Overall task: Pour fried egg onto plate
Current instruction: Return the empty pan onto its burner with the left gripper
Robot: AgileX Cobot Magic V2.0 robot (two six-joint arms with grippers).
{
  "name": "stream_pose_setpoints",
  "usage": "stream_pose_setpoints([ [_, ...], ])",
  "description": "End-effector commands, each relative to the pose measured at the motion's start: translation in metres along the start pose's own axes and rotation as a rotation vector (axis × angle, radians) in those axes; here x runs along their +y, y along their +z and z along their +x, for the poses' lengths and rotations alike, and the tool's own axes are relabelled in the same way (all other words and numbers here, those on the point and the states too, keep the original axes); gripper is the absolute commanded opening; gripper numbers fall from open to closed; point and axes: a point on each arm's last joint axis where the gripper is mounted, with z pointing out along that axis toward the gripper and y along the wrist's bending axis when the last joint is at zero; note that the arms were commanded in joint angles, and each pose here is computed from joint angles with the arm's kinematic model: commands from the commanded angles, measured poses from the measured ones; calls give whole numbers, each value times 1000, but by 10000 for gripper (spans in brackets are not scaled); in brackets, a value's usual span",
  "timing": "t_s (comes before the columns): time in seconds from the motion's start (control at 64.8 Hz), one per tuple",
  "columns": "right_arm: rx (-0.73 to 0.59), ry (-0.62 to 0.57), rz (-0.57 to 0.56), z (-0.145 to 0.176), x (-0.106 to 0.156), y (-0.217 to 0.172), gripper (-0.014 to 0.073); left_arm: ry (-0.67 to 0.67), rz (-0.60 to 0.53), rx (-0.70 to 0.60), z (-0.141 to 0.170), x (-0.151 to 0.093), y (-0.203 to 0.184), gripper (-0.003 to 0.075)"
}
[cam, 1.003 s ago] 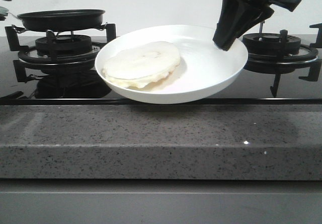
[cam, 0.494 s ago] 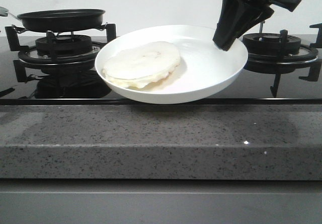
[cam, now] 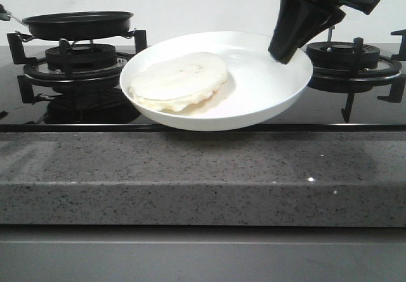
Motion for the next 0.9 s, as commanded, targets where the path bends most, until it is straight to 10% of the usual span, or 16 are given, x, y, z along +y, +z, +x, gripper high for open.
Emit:
stream_pose_setpoints([
  [0.0, -108, -9, -13, -9, 9, -24, -59, 60, 126, 3, 0, -39, -12, 230],
  [0.216, -108, -9, -13, -9, 9, -24, -59, 52, 122, 6, 1, -42, -13, -18],
  [0.571, -108, -9, -13, -9, 9, -24, -59, 157, 42, 0, 9, -63, -25, -20],
  [0.88, -108, -9, -13, -9, 9, -24, -59, 497, -398, -48, 43, -117, -39, -20],
])
